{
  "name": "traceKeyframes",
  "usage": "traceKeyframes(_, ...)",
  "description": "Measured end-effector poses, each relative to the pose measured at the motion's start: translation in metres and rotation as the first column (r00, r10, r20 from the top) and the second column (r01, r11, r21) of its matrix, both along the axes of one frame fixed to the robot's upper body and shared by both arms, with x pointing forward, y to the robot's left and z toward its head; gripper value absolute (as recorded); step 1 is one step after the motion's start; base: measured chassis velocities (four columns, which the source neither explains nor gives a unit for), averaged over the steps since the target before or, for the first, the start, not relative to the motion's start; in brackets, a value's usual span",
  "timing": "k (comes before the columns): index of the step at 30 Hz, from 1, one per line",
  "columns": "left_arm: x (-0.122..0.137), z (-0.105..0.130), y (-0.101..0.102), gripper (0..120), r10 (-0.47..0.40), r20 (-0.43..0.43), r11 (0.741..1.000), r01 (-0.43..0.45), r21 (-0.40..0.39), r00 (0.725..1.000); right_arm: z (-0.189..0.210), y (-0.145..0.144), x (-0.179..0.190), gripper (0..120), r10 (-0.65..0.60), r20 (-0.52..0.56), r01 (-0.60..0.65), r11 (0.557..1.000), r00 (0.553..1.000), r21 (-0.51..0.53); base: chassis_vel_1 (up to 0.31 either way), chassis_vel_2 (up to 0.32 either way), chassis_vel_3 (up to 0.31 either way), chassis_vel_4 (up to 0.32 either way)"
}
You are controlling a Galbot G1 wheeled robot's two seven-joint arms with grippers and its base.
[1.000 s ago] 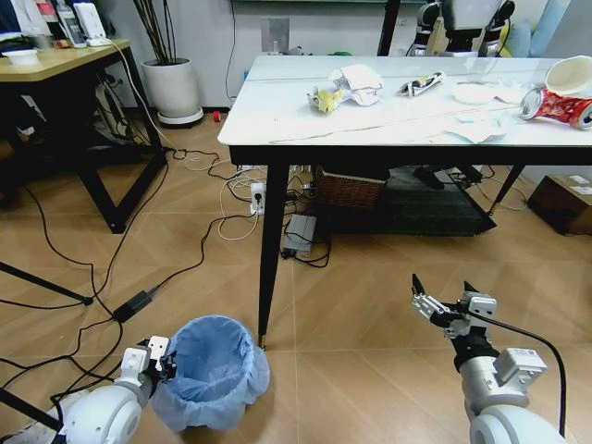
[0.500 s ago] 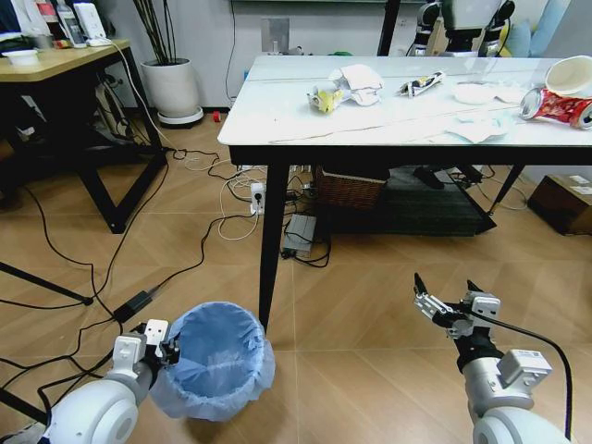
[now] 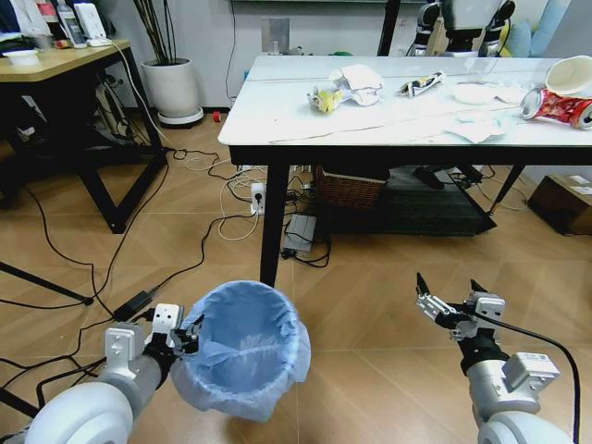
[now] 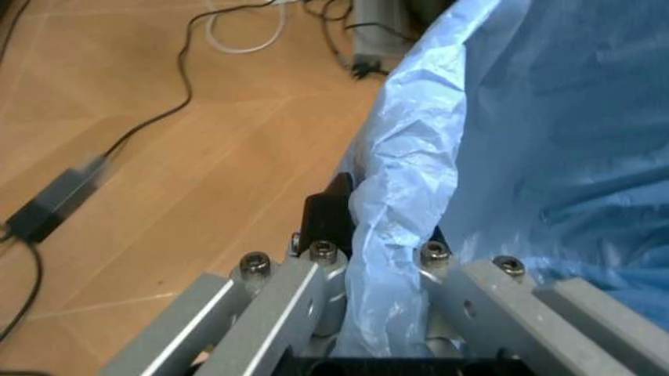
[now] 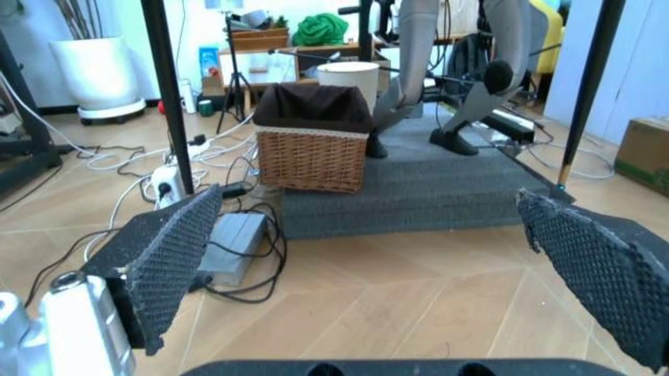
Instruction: Pick up the trash bin and place the trash from the table into it.
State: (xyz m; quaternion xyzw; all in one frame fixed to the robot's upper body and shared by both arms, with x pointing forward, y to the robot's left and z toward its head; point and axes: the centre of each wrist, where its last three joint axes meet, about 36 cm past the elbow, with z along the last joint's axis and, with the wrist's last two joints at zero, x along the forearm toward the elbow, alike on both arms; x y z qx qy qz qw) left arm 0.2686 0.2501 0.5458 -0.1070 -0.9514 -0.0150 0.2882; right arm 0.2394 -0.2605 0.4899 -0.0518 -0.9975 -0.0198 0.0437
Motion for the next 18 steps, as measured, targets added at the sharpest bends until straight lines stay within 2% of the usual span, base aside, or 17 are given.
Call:
traceKeyframes(8, -0.0022, 0.0029, -0.0035, 3, -0.021, -0.063, 0.998, 0.018, -0.053, 0.998, 0.0016, -0.0023, -0.0023, 100, -0.009, -0.003, 0.009, 1.0, 1.0, -0.01, 0.0, 0.0, 0.0, 0.0)
traceKeyframes(18, -0.0018, 0.0017, -0.0039, 3, -0.03, -0.089, 0.998, 0.024, -0.062, 0.996, 0.0006, -0.0019, -0.0045, 100, -0.009, -0.016, 0.009, 1.0, 1.0, -0.025, 0.0, 0.0, 0.0, 0.0)
